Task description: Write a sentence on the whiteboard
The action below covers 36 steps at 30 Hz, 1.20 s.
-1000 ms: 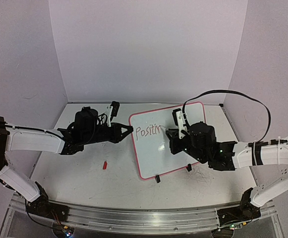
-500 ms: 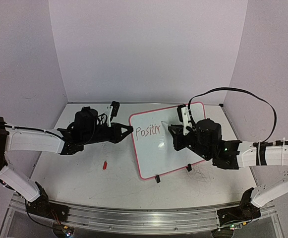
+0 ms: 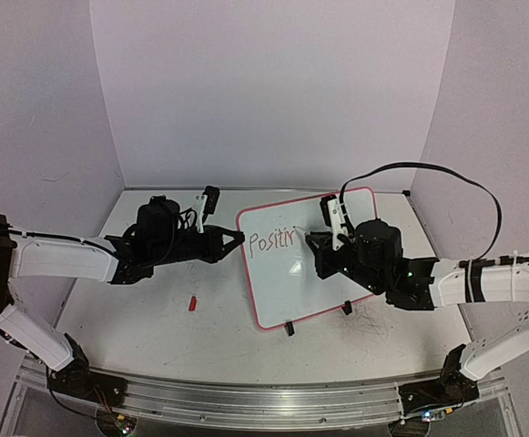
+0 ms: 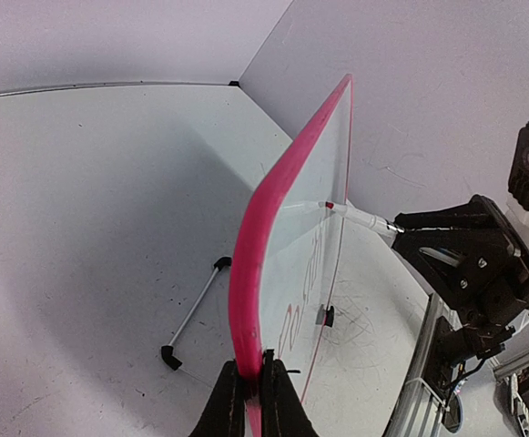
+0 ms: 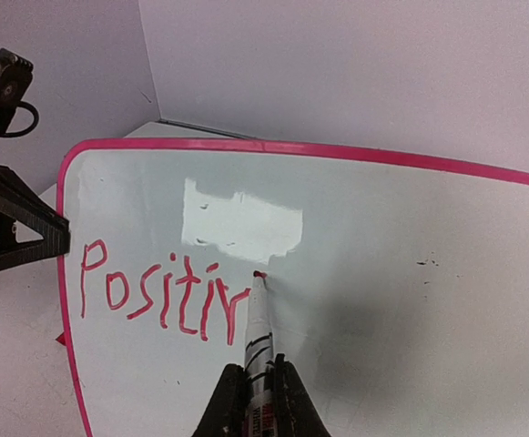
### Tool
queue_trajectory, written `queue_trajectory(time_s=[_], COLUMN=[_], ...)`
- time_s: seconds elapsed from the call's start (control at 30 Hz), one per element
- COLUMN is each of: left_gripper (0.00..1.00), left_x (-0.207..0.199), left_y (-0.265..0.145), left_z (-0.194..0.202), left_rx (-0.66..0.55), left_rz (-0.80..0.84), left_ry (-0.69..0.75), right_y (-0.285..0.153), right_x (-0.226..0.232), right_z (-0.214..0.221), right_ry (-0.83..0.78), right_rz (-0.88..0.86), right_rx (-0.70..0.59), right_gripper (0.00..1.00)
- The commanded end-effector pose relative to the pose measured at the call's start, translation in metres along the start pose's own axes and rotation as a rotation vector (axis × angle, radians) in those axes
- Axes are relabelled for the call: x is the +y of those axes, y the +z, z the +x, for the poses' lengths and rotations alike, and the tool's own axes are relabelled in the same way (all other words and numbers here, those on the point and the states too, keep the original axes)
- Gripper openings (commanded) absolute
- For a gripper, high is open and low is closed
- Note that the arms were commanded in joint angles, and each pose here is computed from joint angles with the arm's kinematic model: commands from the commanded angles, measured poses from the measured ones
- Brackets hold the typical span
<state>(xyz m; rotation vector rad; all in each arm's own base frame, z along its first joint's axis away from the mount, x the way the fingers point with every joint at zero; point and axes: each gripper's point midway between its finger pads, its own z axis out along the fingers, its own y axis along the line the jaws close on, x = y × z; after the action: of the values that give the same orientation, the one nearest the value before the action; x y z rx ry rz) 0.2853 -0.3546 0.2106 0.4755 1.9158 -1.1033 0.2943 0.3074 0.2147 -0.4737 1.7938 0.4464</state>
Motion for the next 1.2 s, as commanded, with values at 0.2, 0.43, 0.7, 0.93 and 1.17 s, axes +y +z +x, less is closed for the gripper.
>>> queue_trajectory(time_s=[0.2, 0.43, 0.7, 0.93, 1.17], left_gripper=[0.0, 0.0, 0.0, 0.0, 0.0], left_x=[-0.005, -0.006, -0.007, -0.007, -0.008], left_y=[-0.006, -0.006, -0.006, -0.006, -0.006], left_z=[-0.022, -0.023, -0.024, -0.024, -0.025], left_rx=[-0.058, -0.058, -0.06, -0.062, -0.062], left_rz=[-0.007, -0.006, -0.003, -0.002, -0.001], left_ry=[0.048, 0.049, 0.049, 0.05, 0.051], right_y=[-0.005, -0.013, -0.008, -0.003, 0.0], right_x=[-0.001, 0.003, 0.004, -0.002, -0.002], right_z=[-0.017, -0.015, -0.005, 0.001, 0.006], right_ry=[0.013, 0.036, 0.034, 0.027, 0.019], right_rz=[0.003, -0.04, -0.039, 0.004, 0.013], right_rx=[-0.031, -0.027, -0.001, 0.017, 0.036], right_gripper=[0.0, 0.0, 0.0, 0.0, 0.0])
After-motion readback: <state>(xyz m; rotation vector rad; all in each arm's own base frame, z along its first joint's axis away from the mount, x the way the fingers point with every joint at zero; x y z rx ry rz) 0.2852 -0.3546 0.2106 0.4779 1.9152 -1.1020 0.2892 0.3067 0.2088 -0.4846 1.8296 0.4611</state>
